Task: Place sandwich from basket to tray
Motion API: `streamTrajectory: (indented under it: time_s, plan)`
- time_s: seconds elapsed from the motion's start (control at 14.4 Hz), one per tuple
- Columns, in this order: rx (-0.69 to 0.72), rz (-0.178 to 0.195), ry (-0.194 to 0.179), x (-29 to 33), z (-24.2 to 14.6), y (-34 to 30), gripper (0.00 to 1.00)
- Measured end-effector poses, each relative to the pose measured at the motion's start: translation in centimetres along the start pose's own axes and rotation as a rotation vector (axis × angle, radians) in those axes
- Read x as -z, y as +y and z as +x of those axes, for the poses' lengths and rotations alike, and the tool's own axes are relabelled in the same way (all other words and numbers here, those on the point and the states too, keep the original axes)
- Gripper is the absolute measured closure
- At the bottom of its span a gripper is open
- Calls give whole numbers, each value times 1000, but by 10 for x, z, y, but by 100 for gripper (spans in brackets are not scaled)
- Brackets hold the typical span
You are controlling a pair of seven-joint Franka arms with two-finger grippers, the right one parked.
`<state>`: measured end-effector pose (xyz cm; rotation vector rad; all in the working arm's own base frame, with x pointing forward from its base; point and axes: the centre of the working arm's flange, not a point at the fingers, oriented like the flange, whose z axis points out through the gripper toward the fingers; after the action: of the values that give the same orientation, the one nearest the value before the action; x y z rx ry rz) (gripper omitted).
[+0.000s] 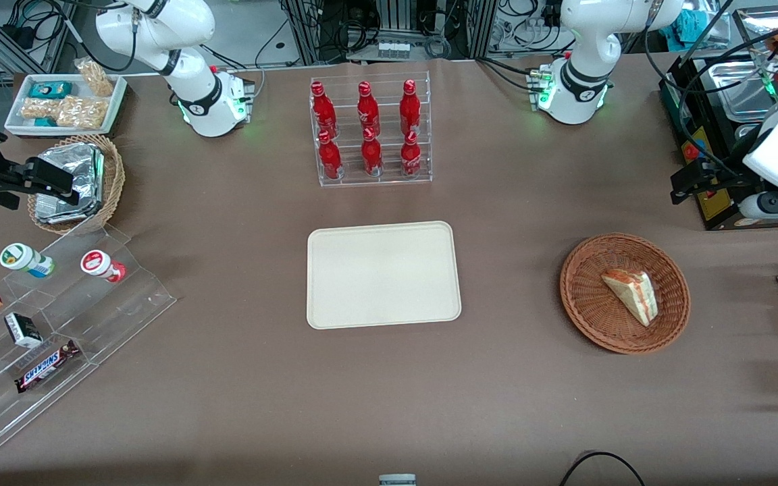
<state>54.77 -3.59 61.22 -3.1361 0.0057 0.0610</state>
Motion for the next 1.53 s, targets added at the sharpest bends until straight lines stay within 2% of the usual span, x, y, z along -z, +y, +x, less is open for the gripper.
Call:
streamTrajectory:
  time_s: [0.77, 0.9, 1.11, 1.18, 1.25, 1.53]
  plan:
    - [0, -8, -13, -5, 0, 1, 0]
    - [2, -7, -36, -16, 1, 0, 0]
    - [16, -5, -92, -50, 8, -8, 0]
    - [23, -6, -97, -67, 13, -11, 0]
    - [29, -7, -90, -87, 20, -15, 0]
    - [65, -13, -14, -191, 30, -34, 0]
